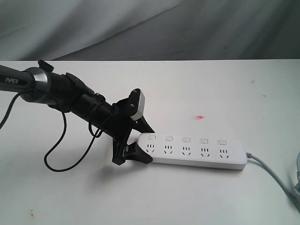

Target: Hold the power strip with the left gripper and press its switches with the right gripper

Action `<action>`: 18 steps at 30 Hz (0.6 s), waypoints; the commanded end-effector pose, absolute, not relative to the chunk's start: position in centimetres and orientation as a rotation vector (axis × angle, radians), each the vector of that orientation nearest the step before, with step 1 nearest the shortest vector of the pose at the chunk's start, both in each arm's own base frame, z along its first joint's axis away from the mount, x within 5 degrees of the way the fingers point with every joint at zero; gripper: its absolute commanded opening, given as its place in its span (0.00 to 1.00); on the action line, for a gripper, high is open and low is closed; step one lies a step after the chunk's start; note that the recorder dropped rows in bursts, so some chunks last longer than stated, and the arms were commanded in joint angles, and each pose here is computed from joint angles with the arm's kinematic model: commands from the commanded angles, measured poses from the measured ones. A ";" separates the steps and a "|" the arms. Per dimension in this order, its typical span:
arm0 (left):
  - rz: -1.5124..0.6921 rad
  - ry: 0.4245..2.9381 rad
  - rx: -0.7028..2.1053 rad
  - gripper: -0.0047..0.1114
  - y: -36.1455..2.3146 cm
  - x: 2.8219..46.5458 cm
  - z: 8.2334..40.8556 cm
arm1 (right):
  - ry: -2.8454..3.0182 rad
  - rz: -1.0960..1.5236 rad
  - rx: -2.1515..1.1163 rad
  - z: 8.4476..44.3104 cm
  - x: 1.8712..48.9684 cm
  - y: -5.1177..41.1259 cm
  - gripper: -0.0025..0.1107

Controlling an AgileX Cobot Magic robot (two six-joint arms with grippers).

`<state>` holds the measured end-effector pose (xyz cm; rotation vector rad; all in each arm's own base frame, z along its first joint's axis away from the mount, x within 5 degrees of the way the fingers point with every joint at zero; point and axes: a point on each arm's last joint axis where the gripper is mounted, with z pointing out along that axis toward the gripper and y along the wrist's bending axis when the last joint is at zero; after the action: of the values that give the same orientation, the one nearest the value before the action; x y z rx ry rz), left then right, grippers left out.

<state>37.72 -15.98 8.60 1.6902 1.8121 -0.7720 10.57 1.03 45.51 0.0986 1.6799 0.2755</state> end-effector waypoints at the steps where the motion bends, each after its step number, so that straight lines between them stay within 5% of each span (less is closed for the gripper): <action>1: -0.774 1.799 1.690 0.04 -16.2 37.8 8.7 | 1.760 0.142 0.089 41.7 9.7 0.4 0.02; 18: -0.774 1.799 1.690 0.04 -16.2 37.8 8.7 | 1.701 -0.046 0.042 24.2 6.1 -0.3 0.02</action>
<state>37.72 -15.98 8.60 1.6902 1.8121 -0.7720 6.45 -0.31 25.81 0.0497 1.7649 -0.0345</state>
